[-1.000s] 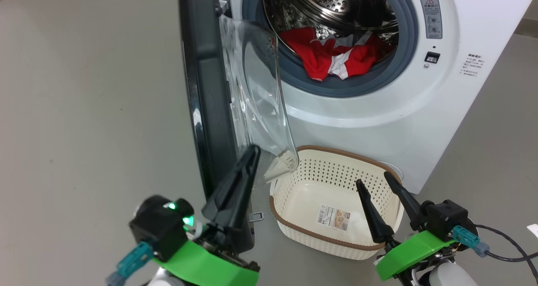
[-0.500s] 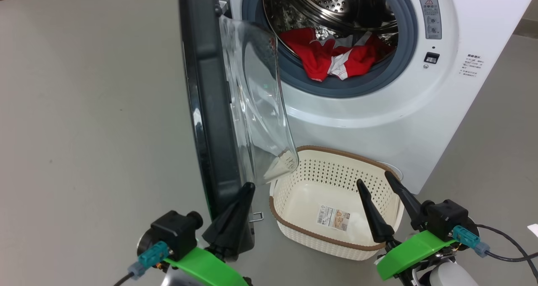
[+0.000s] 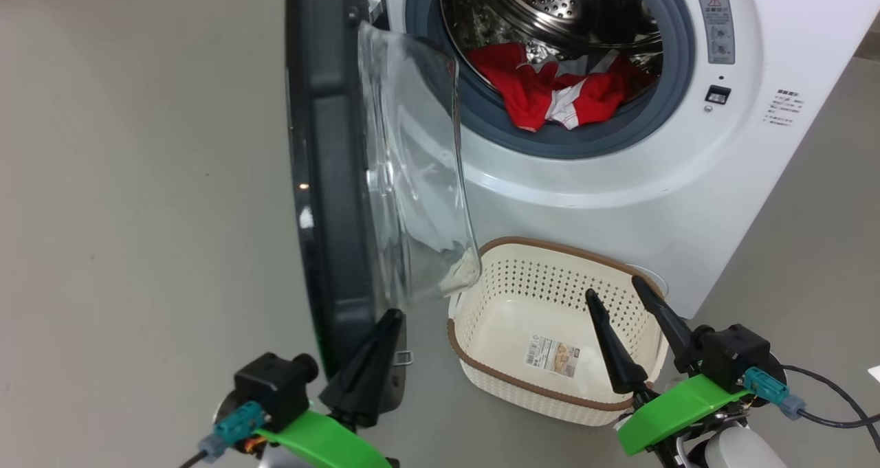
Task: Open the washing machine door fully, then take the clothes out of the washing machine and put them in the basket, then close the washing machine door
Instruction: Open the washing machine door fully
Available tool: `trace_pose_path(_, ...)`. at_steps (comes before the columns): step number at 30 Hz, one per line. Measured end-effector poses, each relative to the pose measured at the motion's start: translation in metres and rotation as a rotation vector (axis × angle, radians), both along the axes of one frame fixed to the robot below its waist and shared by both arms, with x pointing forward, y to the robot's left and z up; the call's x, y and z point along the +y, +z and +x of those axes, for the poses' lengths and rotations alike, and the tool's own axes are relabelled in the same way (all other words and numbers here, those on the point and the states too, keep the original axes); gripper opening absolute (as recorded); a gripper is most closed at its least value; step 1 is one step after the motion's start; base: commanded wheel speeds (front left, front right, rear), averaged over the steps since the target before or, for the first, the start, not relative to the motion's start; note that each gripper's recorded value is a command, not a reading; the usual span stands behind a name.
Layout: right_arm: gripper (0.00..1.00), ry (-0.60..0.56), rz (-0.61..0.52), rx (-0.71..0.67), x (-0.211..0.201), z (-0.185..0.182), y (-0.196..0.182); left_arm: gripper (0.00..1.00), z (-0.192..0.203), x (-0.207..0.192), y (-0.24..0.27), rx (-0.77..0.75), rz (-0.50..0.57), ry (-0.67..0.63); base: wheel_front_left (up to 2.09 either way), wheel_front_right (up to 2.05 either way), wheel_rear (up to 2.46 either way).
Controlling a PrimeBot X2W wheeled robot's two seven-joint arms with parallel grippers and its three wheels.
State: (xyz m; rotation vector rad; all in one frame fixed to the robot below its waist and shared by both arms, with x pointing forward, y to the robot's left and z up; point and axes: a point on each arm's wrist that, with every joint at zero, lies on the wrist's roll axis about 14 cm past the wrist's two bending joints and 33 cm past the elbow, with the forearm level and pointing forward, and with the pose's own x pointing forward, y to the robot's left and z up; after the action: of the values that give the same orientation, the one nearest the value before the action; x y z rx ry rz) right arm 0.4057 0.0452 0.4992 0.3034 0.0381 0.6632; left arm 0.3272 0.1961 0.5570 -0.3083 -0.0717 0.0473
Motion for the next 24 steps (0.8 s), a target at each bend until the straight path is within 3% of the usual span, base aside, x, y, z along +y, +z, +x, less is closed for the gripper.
trace_pose_path(24, 1.0, 0.061, -0.019, 0.02, 0.022, 0.001, -0.013, 0.0, -0.03, 0.089, -0.013, 0.069, 0.012, 0.297, 0.0, 0.0, 0.0)
